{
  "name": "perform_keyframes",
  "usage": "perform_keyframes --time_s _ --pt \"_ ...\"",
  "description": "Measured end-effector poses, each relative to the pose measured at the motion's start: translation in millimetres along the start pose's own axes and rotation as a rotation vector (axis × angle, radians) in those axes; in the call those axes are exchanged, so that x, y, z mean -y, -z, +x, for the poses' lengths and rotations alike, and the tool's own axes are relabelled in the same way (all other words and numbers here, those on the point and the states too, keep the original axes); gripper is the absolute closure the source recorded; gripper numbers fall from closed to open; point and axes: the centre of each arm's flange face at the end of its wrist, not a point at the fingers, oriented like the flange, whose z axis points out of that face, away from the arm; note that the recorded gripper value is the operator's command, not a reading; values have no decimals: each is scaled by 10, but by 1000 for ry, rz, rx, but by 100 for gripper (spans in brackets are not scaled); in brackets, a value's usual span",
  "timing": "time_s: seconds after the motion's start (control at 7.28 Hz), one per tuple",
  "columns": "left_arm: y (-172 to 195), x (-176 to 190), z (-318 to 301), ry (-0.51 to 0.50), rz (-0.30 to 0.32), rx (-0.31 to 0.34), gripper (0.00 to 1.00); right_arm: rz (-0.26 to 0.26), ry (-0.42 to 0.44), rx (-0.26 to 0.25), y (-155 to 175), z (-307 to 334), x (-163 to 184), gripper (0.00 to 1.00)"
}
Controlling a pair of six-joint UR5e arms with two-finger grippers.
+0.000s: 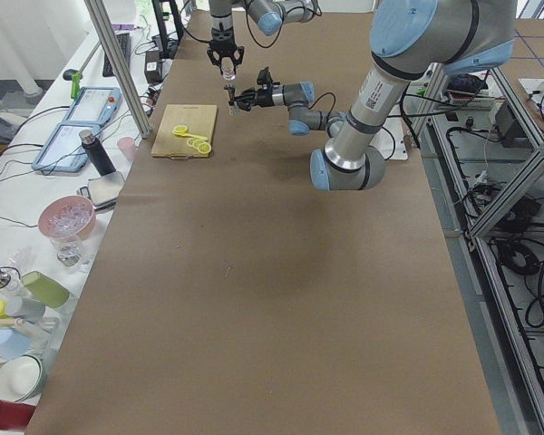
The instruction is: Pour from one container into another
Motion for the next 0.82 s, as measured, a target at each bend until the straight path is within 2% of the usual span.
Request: perform_keyframes --time_s 0.41,0.82 --pt "6 -10 0 -1 -1 -1 100 -48 -7 22 46 102 196 100" --pt "1 -6 -9 -2 0 1 100 -142 16 43 -66 66 334 100"
